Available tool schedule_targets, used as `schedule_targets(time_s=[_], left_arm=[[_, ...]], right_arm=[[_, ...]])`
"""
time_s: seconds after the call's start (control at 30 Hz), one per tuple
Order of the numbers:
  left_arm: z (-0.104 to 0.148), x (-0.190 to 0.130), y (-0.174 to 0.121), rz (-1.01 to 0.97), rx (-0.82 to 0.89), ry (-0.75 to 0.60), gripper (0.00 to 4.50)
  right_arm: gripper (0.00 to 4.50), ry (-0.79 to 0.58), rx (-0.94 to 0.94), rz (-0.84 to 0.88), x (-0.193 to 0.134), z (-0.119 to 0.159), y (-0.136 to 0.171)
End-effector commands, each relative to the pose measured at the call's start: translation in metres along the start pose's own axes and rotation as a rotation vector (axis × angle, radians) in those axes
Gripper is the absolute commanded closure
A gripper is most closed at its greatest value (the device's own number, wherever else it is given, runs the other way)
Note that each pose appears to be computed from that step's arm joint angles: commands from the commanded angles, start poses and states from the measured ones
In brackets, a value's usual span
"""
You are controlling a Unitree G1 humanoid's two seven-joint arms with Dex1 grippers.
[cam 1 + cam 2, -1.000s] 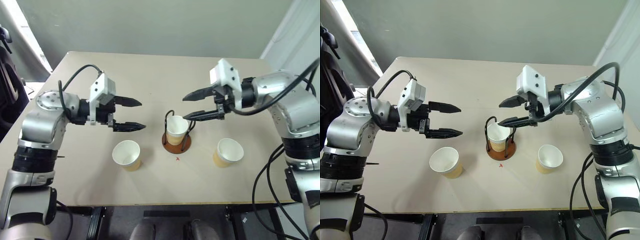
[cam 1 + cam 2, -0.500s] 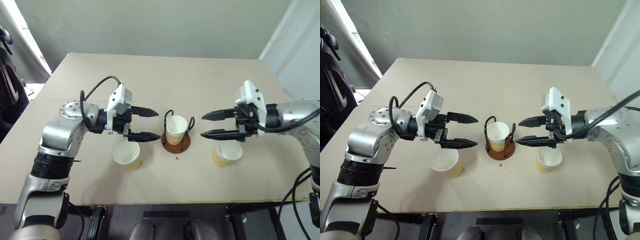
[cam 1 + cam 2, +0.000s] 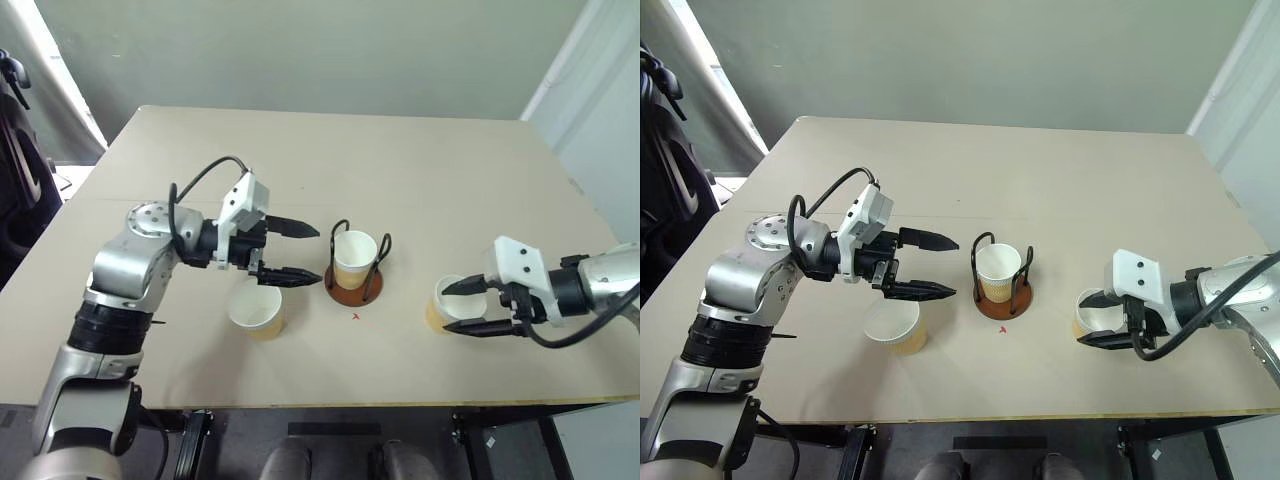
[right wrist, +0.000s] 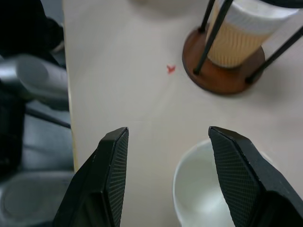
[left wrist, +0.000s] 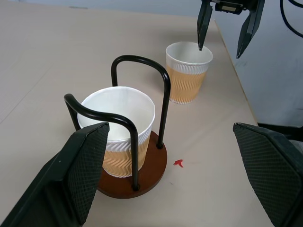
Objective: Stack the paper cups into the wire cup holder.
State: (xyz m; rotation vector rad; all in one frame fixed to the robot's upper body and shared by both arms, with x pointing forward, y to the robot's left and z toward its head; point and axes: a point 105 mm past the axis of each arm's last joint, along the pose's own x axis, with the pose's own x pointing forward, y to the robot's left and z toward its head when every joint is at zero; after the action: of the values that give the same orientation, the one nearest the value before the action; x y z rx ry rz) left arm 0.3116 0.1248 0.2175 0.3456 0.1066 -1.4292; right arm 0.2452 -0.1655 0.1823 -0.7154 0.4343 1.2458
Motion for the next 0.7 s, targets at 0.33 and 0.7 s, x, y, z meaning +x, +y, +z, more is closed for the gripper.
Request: schedule_targets(time_s=[0.33, 0.7], left_arm=[[0.011, -0.005, 0.001, 0.0, 0.07, 0.0, 0.0], [0.011, -0.009, 0.002, 0.011, 0.082, 0.014, 0.0]], right_arm=[[1.85, 0.148, -0.117, -0.022, 0.009, -0.036, -0.012], [4.21, 0.11, -0.116, 0.003, 0.017, -0.031, -0.012]])
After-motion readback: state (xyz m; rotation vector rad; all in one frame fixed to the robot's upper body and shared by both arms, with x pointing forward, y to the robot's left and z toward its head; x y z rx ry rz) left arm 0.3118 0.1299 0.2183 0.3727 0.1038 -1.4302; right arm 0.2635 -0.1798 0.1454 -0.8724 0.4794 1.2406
